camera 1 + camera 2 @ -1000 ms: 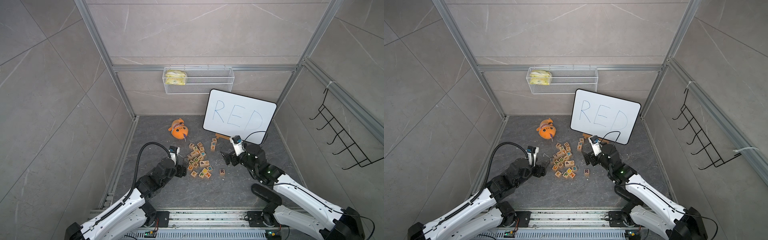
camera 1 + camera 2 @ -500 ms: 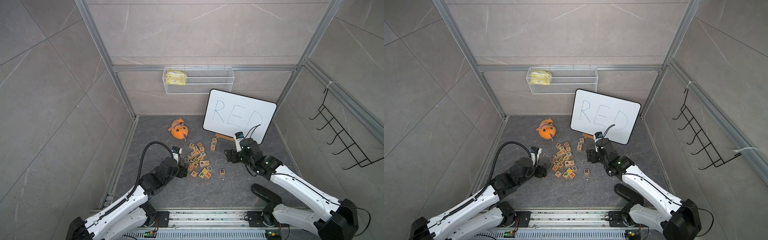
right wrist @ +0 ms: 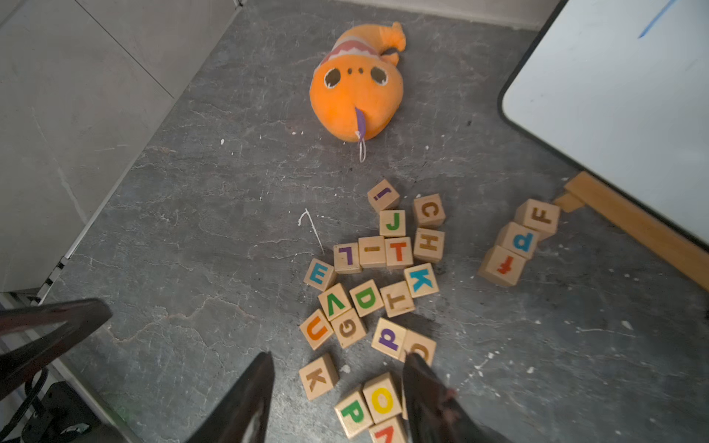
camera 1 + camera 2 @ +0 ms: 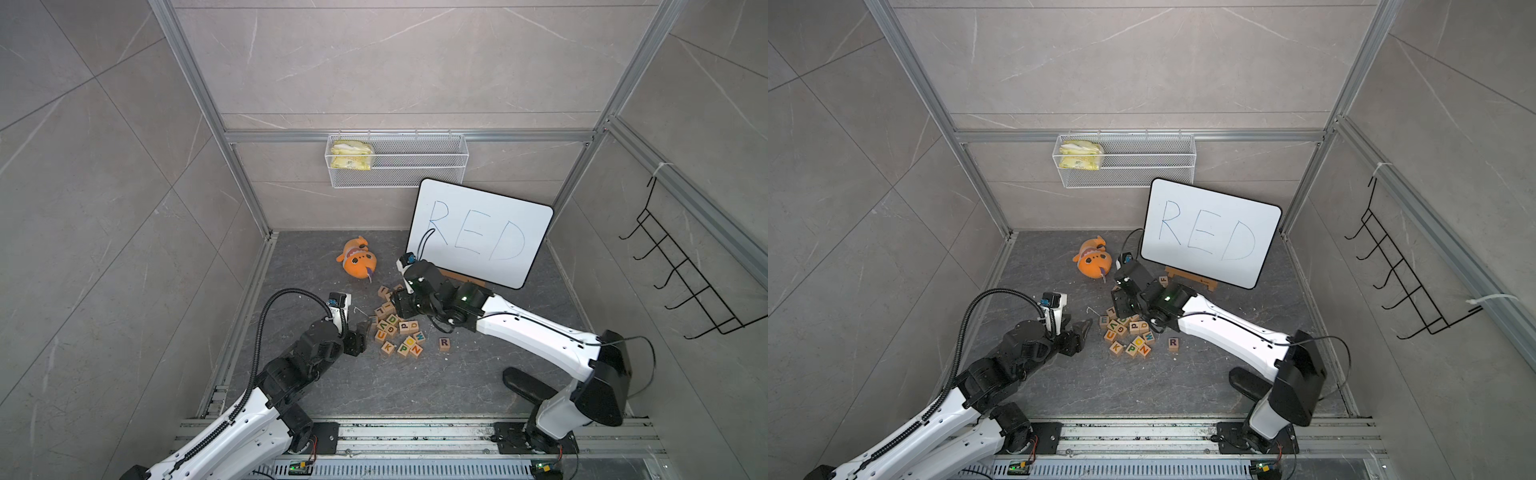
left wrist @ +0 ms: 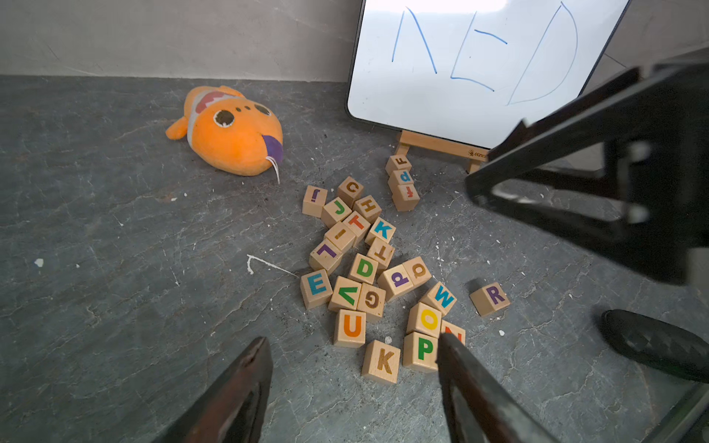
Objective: Assemble the uppercase word "red" with letter blocks
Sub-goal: Pick up the letter block from the center of the board.
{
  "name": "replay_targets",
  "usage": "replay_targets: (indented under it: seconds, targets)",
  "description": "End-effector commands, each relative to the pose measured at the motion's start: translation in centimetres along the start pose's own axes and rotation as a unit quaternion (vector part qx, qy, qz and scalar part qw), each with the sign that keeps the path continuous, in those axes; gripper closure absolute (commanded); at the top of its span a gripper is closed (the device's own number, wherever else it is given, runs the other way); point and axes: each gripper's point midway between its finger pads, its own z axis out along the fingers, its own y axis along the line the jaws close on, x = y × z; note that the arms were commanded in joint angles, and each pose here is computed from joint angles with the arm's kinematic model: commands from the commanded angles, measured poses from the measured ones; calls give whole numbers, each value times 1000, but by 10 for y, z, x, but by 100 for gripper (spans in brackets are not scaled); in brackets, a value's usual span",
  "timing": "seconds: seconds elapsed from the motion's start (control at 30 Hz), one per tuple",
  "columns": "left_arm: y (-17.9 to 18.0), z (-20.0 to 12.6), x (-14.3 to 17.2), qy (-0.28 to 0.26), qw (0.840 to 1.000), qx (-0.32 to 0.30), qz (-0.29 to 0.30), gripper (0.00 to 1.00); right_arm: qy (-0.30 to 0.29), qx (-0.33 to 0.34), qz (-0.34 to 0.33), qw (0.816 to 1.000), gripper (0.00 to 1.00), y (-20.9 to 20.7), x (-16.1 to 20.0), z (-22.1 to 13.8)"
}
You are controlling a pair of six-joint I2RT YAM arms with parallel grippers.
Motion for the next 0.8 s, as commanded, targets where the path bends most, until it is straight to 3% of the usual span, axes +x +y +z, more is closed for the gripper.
replay_targets:
  seconds: [0.0,0.2,0.4,0.77]
  targets:
    - [5,-4,-7,-6,1000,-15,-3,32,19,11,16,1000,51,11,7,28]
    - [16,-7,-1,7,999,-46,-20,33,64,1,31,997,62,31,25,83]
    - [26,-8,20,23,998,-57,-33,33,99,11,32,994,62,38,44,119]
    - [32,-16,26,24,997,-63,-36,31,122,63,29,990,61,34,61,147]
